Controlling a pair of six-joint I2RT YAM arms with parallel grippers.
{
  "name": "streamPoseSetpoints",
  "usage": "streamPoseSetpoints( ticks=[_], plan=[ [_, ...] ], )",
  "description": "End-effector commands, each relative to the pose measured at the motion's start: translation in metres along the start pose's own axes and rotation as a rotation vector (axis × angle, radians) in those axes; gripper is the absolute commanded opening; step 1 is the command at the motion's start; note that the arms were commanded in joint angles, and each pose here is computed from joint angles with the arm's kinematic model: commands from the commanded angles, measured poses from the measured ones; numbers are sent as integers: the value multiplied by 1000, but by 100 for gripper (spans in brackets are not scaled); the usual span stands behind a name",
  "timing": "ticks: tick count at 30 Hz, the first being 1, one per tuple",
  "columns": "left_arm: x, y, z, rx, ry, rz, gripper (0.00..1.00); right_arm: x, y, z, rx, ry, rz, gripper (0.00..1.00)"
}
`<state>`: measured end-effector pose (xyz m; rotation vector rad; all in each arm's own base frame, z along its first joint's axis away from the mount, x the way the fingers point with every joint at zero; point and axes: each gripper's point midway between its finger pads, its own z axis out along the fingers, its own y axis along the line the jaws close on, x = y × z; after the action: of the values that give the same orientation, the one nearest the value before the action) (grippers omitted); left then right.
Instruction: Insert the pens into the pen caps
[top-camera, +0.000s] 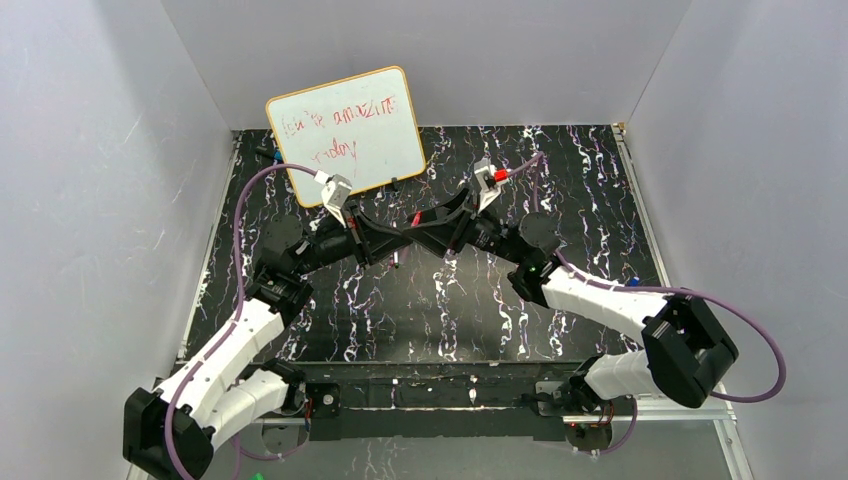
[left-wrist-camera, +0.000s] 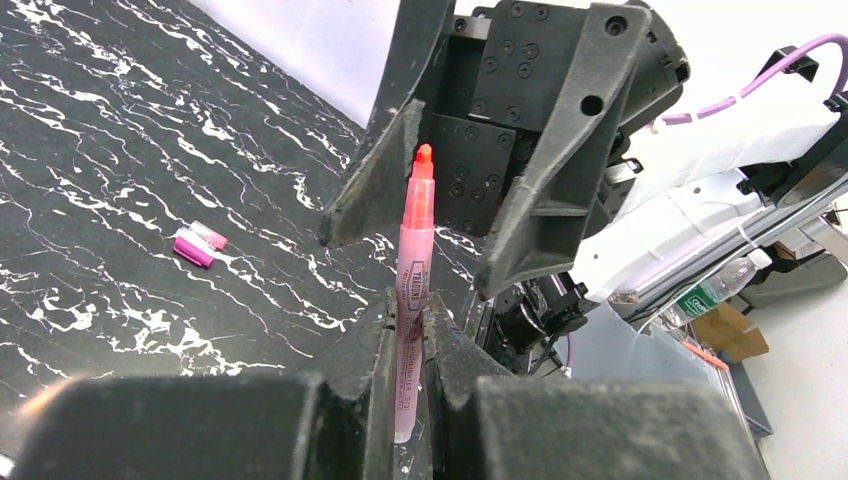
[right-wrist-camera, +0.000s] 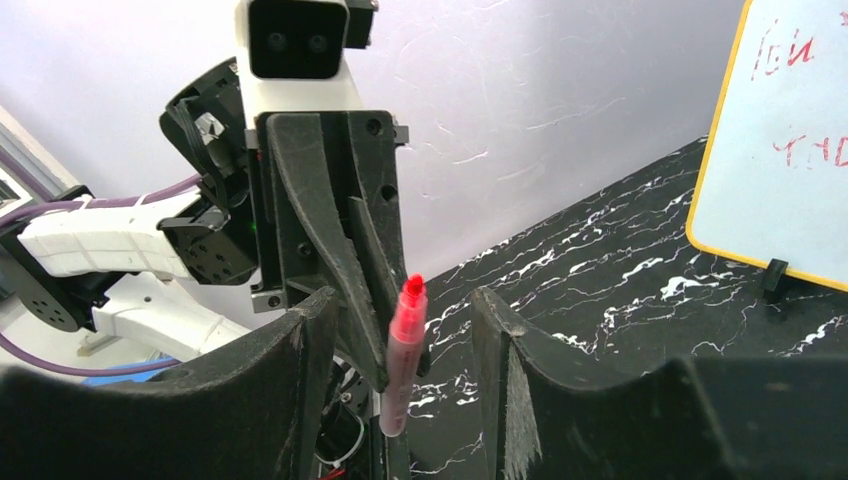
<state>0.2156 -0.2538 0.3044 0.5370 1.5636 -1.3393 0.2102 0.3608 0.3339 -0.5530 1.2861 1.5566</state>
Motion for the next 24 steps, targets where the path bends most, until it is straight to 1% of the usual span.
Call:
streamPoseSetpoints(
  ticks=[1, 2, 3, 4, 5, 6, 7, 8, 14, 17, 18, 21, 24],
  plan=[
    [-13, -16, -4, 41, -30, 46, 0, -15, 8, 10, -28, -31, -28, 59],
    [-14, -17, -4, 43, -31, 47, 0, -14, 8, 10, -27, -29, -26, 59],
    [-15, -18, -3, 45, -33, 48, 0, -13, 7, 11, -27, -25, -24, 56],
    [-16, -19, -3, 47, -35, 50, 0, -13, 7, 12, -28, -24, -25, 53],
    [-18, -20, -3, 51, -36, 52, 0, -13, 6, 13, -29, -20, -26, 45],
    [-18, -20, -2, 54, -35, 52, 0, -13, 6, 13, -32, -19, -26, 30],
    [-18, -21, -2, 57, -33, 51, 0, -13, 6, 14, -28, -19, -25, 12],
    [-17, -21, -2, 58, -30, 49, 0, -13, 5, 14, -23, -16, -19, 1],
    [-4, -15, -4, 42, 3, 17, 0, -14, 7, 12, -29, -23, -24, 1],
    [9, -17, -2, 90, 64, -20, 43, -17, 8, 14, -30, -30, -24, 1],
    [13, -18, -1, 105, 82, -29, 50, -18, 8, 15, -33, -32, -24, 1],
    [24, -21, 1, 134, 119, -36, 56, -23, 11, 17, -42, -44, -25, 1],
    [32, -18, 0, 118, 132, -30, 55, -24, 13, 19, -55, -48, -21, 1]
  ],
)
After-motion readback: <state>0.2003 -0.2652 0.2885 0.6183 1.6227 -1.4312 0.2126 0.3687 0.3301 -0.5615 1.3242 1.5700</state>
